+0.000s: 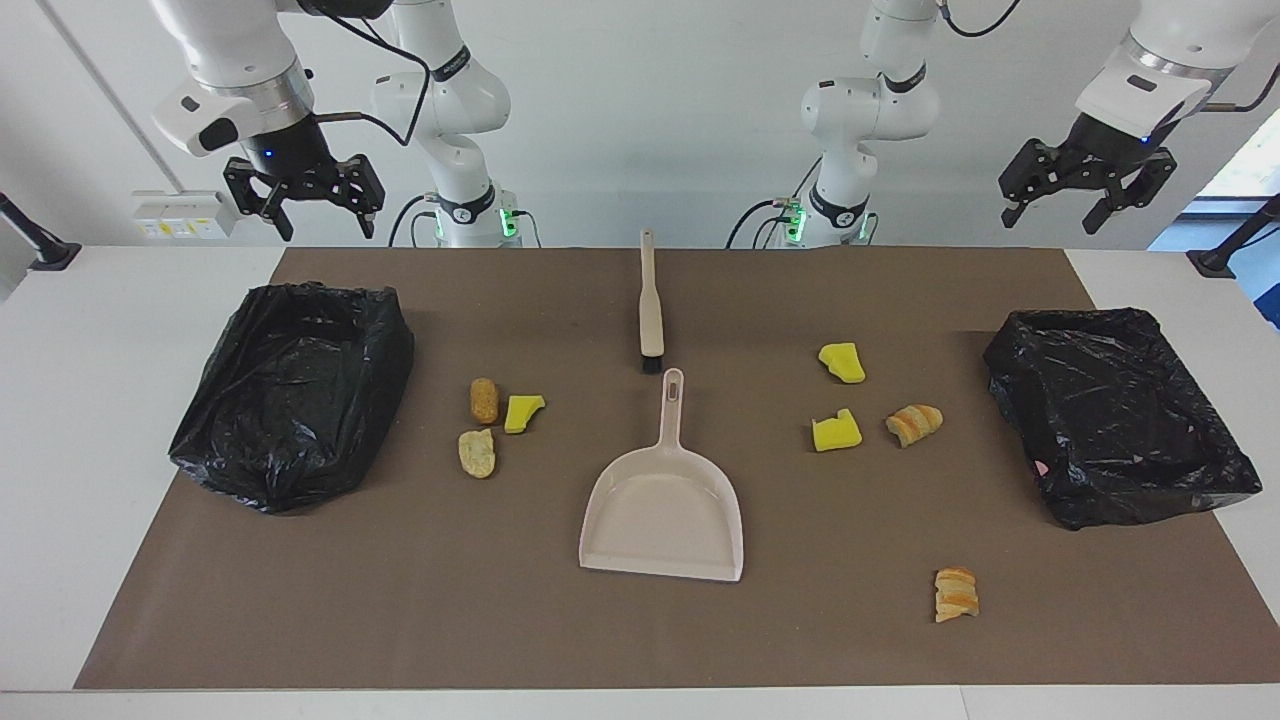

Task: Sweep and dump trash in bin

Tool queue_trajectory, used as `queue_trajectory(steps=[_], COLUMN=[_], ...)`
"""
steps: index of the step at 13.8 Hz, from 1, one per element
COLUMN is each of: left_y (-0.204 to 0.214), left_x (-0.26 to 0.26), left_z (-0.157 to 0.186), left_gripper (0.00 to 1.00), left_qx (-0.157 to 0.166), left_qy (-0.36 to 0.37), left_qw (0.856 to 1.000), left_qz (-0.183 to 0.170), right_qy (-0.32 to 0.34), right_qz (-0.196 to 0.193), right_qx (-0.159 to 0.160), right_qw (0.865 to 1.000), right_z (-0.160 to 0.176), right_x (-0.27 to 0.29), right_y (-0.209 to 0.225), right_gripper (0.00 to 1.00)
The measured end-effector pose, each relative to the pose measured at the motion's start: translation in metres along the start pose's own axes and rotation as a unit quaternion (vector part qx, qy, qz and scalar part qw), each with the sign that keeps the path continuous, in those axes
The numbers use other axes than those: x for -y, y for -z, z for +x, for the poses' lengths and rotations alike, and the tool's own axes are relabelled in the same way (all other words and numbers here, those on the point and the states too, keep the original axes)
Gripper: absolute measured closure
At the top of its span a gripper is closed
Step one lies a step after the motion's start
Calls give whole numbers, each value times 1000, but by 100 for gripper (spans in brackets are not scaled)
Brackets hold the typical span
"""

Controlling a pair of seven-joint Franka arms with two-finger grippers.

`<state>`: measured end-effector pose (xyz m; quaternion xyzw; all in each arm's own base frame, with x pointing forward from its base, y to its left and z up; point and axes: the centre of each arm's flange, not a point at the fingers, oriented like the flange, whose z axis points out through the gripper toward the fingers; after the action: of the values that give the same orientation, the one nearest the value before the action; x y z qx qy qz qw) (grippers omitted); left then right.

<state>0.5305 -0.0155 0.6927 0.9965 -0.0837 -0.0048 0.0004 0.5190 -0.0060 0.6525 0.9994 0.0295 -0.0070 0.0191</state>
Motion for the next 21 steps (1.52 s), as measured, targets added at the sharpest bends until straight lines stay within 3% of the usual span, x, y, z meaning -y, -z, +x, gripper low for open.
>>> queue_trajectory(steps=[8,21], left_y=[0,0], left_x=[1,3], left_z=[0,0], left_gripper=[0,0], left_qx=[0,0], left_qy=[1,3], left_qw=[1000,1000], left_qz=[0,1], right_qy=[-10,-9], right_qz=[-1,1], right_qx=[-24,-1], right_qw=[1000,1000], right_z=[5,1], right_x=[-11,-10], right_y=[4,-1], right_gripper=[0,0])
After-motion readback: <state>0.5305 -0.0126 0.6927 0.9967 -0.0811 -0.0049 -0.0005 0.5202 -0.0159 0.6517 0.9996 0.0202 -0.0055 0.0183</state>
